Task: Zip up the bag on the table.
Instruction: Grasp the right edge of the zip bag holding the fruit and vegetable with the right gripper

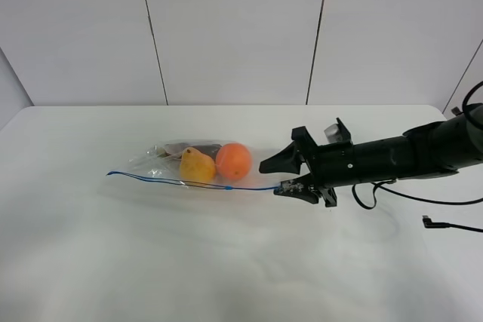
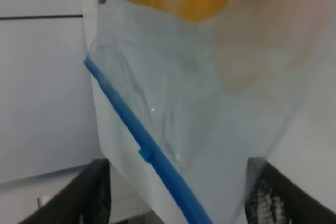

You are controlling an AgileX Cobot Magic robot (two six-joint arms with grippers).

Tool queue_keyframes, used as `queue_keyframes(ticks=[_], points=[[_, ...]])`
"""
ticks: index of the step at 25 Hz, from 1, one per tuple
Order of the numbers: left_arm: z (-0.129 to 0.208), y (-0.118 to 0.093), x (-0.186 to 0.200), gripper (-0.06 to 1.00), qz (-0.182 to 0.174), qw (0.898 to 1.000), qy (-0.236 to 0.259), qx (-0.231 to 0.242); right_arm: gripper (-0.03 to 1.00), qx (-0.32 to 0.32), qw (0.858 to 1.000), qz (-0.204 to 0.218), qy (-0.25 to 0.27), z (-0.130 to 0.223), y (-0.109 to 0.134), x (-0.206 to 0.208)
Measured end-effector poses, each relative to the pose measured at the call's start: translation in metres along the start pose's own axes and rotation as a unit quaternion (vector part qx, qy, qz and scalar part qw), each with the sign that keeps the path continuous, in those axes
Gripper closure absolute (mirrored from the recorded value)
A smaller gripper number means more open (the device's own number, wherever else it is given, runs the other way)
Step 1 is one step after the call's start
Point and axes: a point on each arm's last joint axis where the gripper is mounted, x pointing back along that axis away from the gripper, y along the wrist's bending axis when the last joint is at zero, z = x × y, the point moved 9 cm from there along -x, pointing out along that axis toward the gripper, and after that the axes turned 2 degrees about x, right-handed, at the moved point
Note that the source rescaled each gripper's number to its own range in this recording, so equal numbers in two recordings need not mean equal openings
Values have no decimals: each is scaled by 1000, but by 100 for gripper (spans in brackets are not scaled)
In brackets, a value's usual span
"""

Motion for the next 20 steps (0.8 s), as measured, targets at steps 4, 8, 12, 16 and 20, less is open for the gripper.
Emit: queue_keyframes(ticks=[4, 8, 12, 16, 20], points=[[0, 0, 0, -6, 0, 1000, 0, 0, 33, -7, 1000, 16, 6, 3, -4, -15], [0, 0, 0, -6, 0, 1000, 0, 0, 46, -8, 1000, 19, 7, 4, -8, -17], [0, 0, 0, -6, 0, 1000, 0, 0, 62, -8, 1000, 19, 6, 4, -8, -18], [0, 0, 0, -6, 0, 1000, 0, 0, 82, -4, 1000, 19, 7, 4, -8, -18], [0, 0, 0, -6, 0, 1000, 0, 0, 97, 19, 1000, 17, 7, 4, -8, -18]])
